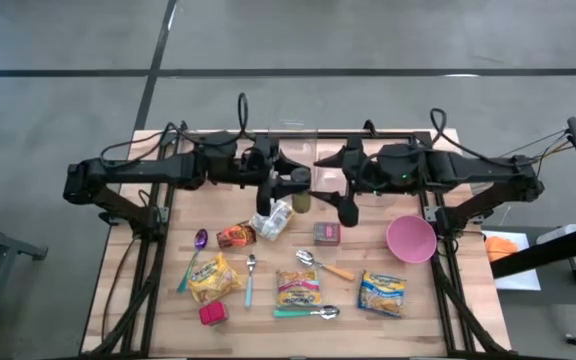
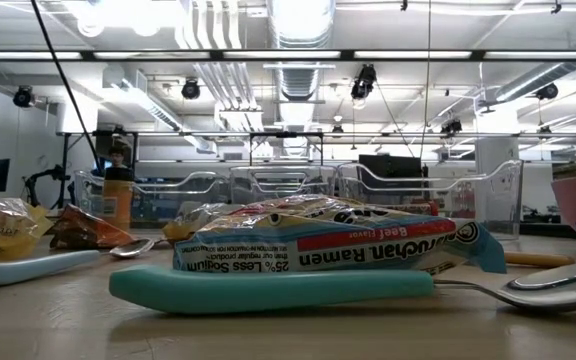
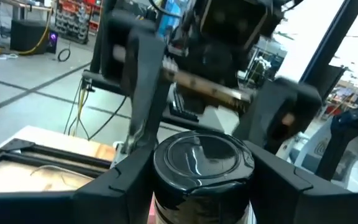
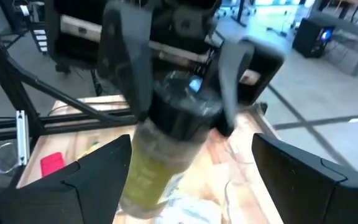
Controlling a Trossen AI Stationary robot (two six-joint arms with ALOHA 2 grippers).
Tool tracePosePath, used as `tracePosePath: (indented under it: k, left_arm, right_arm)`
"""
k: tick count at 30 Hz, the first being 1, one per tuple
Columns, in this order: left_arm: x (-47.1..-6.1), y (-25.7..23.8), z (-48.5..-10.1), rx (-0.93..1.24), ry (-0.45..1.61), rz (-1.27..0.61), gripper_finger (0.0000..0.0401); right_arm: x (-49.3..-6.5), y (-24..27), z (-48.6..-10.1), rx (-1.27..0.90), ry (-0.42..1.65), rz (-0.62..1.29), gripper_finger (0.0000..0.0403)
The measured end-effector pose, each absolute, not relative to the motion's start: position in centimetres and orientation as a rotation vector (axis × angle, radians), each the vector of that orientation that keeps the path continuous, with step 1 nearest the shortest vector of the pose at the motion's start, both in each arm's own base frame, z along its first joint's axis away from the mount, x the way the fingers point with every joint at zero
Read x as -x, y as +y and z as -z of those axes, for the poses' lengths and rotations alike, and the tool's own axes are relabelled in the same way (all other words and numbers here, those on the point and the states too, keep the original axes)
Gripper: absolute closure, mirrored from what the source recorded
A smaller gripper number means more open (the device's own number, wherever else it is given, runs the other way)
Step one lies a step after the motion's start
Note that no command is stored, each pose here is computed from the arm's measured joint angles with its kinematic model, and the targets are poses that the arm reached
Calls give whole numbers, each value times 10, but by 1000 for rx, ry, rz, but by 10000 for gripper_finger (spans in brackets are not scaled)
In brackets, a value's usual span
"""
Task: Pick & Place Food Item
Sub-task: Put the black seasoning bottle into the left transparent bin
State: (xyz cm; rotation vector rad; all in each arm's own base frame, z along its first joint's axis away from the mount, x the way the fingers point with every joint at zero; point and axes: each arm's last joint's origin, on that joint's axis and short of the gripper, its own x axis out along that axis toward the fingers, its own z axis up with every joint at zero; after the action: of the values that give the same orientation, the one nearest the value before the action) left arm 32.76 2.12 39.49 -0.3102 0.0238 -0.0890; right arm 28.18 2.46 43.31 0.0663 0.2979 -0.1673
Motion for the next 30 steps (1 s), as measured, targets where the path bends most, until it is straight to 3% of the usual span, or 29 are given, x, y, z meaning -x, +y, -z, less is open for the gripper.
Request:
tracePosePath:
  k: [26, 30]
  left_arm:
    - [-327, 26, -409, 245, -125, 75, 194]
    - [-327, 26, -408, 246, -122, 75, 194]
  right_arm:
    - [-305, 27, -396, -146, 146, 190, 73]
    - [-311, 27, -391, -143, 161, 188, 92]
